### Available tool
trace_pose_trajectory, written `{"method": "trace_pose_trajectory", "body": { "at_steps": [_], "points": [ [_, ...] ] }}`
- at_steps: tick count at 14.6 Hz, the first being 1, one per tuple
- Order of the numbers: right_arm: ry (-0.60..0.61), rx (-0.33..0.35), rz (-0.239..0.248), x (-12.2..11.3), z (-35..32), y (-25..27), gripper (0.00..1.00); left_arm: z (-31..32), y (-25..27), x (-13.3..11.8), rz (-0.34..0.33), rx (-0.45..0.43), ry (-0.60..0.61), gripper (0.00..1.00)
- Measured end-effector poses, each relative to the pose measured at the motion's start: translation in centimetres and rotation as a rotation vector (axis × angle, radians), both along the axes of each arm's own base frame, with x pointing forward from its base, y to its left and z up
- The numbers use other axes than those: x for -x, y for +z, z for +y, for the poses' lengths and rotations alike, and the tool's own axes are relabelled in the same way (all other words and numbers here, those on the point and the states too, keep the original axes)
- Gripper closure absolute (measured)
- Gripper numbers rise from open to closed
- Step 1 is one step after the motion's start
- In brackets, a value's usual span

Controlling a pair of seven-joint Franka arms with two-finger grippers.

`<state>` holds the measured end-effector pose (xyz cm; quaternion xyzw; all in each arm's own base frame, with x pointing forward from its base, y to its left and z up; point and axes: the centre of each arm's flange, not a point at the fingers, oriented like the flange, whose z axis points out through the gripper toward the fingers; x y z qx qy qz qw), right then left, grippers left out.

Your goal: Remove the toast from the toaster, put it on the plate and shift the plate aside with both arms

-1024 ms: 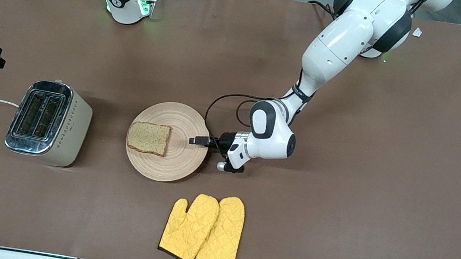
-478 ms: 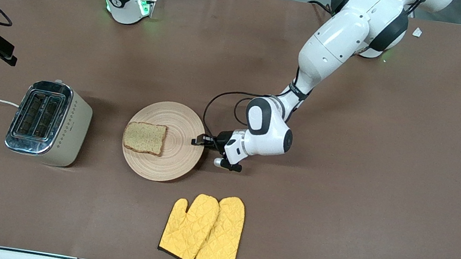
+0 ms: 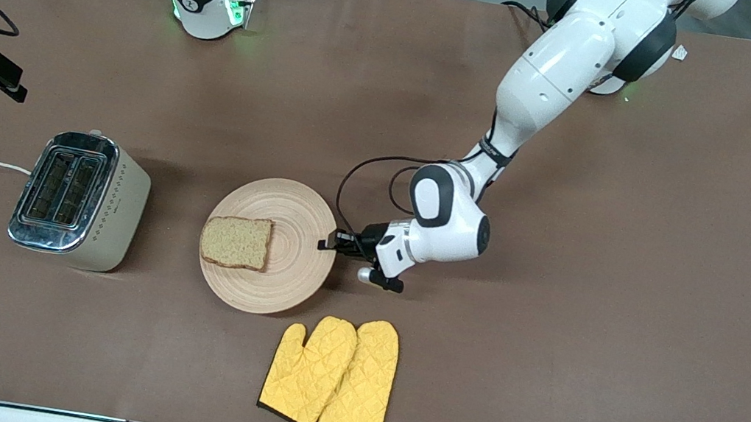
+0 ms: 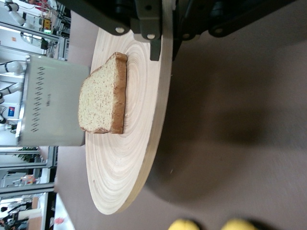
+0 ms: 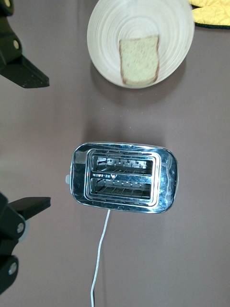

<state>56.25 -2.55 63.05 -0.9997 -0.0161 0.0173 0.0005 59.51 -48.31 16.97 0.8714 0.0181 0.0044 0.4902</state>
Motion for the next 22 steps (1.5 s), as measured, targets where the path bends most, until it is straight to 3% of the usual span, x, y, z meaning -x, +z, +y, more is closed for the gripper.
{"method": "trace_pose_trajectory", "body": {
  "at_steps": [4,7,10,13,15,18,22],
  "points": [
    [0.004,0.000,0.003,0.0,0.2,0.0,0.00,7.6,3.9,-3.2,0.021,0.021,-0.104,0.91],
    [0.011,-0.001,0.013,0.2,0.6,-0.1,0.00,19.2,3.6,-6.5,0.029,0.034,-0.213,0.91],
    [0.020,-0.001,0.021,0.4,1.1,0.0,0.00,32.5,2.7,-8.5,0.036,0.071,-0.247,0.91],
    [0.021,-0.001,0.022,0.4,1.2,0.1,0.00,42.4,2.2,-8.2,0.001,0.099,-0.282,0.91],
    [0.020,-0.001,0.023,0.4,1.1,0.1,0.00,48.2,1.3,-7.5,-0.026,0.070,-0.292,0.91],
    [0.006,0.001,0.021,0.5,0.4,0.1,0.00,55.2,0.1,-6.4,-0.019,0.010,-0.271,0.91],
    [-0.025,0.003,0.000,0.5,-1.4,1.1,0.00,60.4,-3.4,-4.5,-0.002,0.022,-0.224,0.91]
  ]
}}
